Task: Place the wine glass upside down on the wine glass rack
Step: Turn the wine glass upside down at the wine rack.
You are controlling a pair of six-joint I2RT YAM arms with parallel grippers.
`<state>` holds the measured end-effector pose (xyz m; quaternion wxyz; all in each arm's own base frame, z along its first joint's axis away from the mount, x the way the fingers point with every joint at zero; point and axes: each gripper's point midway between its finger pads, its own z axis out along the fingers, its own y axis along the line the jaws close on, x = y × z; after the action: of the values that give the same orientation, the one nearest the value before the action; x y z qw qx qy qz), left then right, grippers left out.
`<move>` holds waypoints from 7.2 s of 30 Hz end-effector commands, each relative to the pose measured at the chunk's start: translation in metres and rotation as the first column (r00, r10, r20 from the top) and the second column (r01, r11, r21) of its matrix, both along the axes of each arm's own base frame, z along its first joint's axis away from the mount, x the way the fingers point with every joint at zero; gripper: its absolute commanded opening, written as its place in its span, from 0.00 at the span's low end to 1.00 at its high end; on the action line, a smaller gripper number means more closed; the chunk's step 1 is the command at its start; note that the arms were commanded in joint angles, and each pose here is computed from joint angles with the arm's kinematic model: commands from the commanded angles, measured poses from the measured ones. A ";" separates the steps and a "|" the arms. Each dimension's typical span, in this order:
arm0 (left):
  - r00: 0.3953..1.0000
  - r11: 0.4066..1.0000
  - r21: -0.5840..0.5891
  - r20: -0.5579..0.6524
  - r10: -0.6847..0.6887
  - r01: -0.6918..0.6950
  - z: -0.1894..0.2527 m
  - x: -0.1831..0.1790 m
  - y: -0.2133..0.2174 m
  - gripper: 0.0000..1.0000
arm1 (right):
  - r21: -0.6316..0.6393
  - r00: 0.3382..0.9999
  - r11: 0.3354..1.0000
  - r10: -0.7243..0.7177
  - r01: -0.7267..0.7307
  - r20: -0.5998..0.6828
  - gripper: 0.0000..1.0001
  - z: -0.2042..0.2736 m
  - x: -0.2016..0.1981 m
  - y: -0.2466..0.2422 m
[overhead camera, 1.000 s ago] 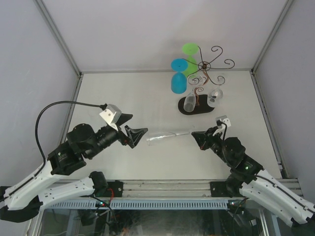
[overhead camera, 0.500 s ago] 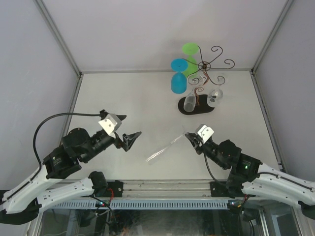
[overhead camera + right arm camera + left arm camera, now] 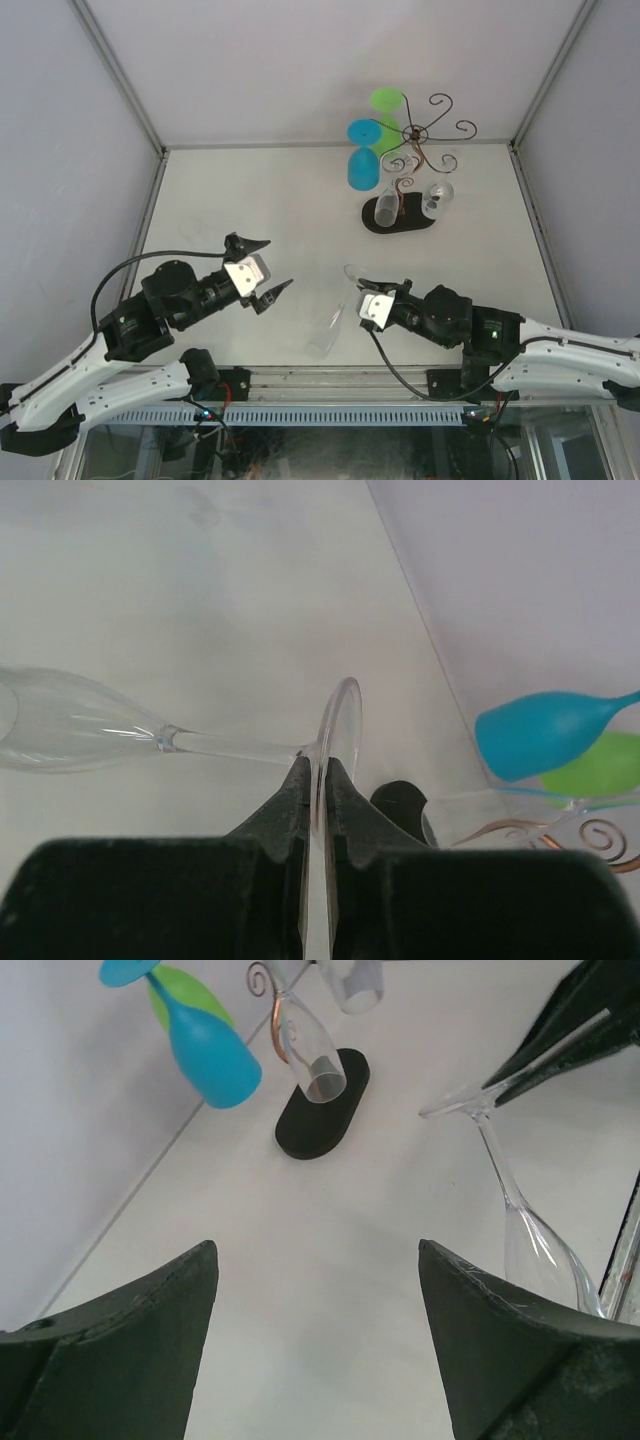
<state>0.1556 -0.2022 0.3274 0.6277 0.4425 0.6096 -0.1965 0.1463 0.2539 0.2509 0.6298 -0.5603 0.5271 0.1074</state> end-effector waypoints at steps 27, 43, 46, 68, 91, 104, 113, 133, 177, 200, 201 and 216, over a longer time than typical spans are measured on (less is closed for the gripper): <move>0.867 0.903 0.182 0.258 -0.426 0.389 0.001 -0.052 -0.087 0.72 | -0.189 0.900 0.905 0.411 -0.382 0.149 0.00 0.050 -0.065 -0.011; 0.823 0.853 0.273 0.251 -0.509 0.444 -0.011 -0.064 -0.112 0.52 | -0.222 0.851 0.861 0.496 -0.457 0.170 0.00 0.061 -0.074 0.012; 0.816 0.848 0.276 0.253 -0.519 0.453 -0.010 -0.067 -0.114 0.48 | -0.224 0.845 0.853 0.510 -0.472 0.160 0.00 0.061 -0.076 0.016; 0.823 0.851 0.303 0.259 -0.506 0.428 -0.017 -0.064 -0.119 0.00 | -0.147 0.877 0.881 0.467 -0.449 0.118 0.00 0.072 -0.069 0.024; 0.899 0.942 0.301 0.356 -0.256 0.149 -0.018 -0.016 -0.098 0.00 | 0.368 0.906 0.927 0.090 0.075 -0.412 0.58 0.065 -0.043 -0.016; 0.915 0.962 0.250 0.353 -0.194 0.108 -0.013 0.001 -0.083 0.00 | 0.420 0.692 0.880 0.161 0.222 -0.704 0.51 0.028 -0.036 0.021; 0.924 0.964 0.214 0.315 -0.219 0.156 -0.013 0.000 -0.085 0.00 | 0.426 0.729 0.878 0.142 0.220 -0.670 0.46 0.021 -0.016 0.029; 0.928 0.966 0.200 0.303 -0.217 0.161 -0.011 0.000 -0.085 0.00 | 0.378 0.740 0.906 0.119 0.193 -0.662 0.00 0.003 -0.005 0.036; 0.938 0.899 -0.269 -0.126 0.322 -0.345 0.040 0.050 0.011 0.83 | 0.539 0.940 0.775 -0.318 0.331 -0.121 0.00 0.147 0.028 -0.127; 0.896 0.888 -0.178 -0.220 0.385 -0.424 0.008 0.068 0.015 0.83 | 0.500 0.696 0.591 -0.717 0.633 -0.033 0.00 0.212 0.147 -0.222; 0.895 0.888 -0.172 -0.222 0.387 -0.426 0.006 0.069 0.014 0.82 | 0.515 0.695 0.570 -0.715 0.641 -0.075 0.00 0.209 0.157 -0.230; 0.884 0.896 -0.125 -0.268 0.383 -0.426 -0.011 0.081 0.005 0.82 | 0.649 0.695 0.428 -0.684 0.629 -0.222 0.00 0.160 0.254 -0.325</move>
<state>0.2334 -0.1933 0.3196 0.6207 0.2285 0.7345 -0.1517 0.3887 -0.0751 0.3709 0.7459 -0.0145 0.6659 -0.0061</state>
